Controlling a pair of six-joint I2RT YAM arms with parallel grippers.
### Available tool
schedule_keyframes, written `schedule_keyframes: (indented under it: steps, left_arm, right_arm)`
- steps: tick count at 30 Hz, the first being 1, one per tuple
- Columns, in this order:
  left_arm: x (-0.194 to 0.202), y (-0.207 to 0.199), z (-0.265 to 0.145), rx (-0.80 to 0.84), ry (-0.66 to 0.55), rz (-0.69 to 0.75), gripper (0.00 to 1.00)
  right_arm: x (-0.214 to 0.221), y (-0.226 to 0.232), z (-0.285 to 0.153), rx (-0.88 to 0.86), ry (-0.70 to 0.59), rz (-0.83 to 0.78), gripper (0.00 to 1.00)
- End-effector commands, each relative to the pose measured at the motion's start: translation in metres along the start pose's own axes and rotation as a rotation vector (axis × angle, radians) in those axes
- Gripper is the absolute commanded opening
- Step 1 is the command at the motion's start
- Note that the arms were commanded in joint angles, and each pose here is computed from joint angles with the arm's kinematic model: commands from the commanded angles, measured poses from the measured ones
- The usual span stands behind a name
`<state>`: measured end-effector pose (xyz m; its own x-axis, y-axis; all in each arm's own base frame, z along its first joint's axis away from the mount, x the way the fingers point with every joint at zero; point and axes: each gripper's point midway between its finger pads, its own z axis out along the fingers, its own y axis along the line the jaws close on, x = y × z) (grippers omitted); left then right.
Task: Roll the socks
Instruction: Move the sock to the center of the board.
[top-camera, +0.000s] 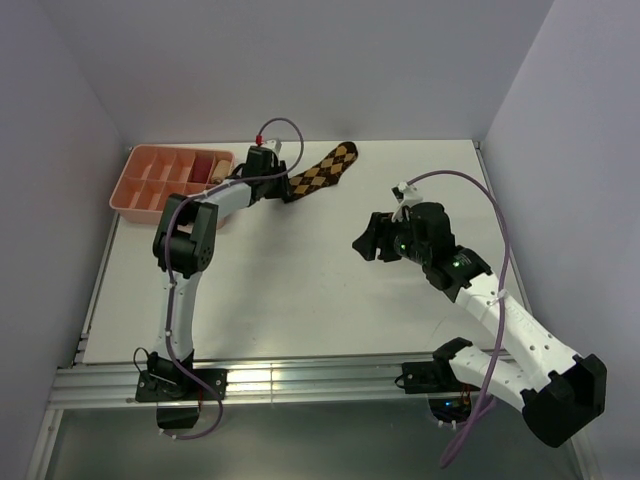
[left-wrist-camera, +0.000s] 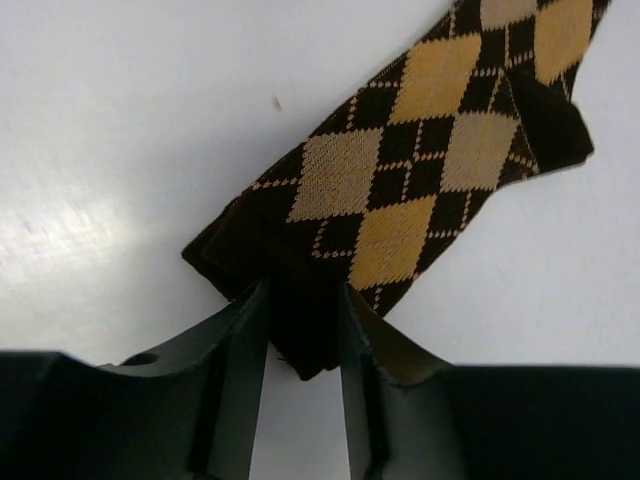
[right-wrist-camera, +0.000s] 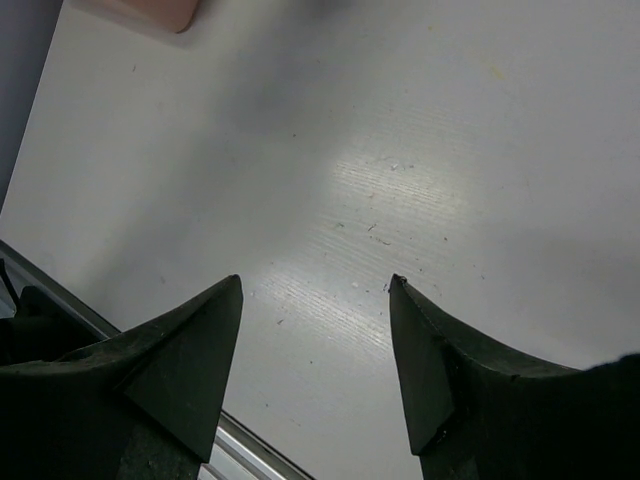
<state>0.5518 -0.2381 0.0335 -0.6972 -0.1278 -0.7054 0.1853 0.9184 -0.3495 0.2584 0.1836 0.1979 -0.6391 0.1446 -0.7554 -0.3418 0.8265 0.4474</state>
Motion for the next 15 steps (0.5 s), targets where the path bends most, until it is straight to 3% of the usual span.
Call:
schedule_keyframes:
  steps: [1, 9, 15]
  left_arm:
    - [0.072, -0.009, -0.023, -0.051, 0.204, -0.063, 0.37]
    - [0.152, -0.041, -0.074, -0.075, 0.319, -0.044, 0.33]
    - [0.188, -0.07, -0.12, -0.03, 0.35, -0.08, 0.32]
  right_arm:
    - [-0.003, 0.001, 0.005, -0.015, -0.01, 0.003, 0.68]
    - [0.005, -0.001, 0.015, -0.019, 0.025, 0.016, 0.68]
    - [0.007, 0.002, 0.021, -0.046, 0.026, 0.029, 0.68]
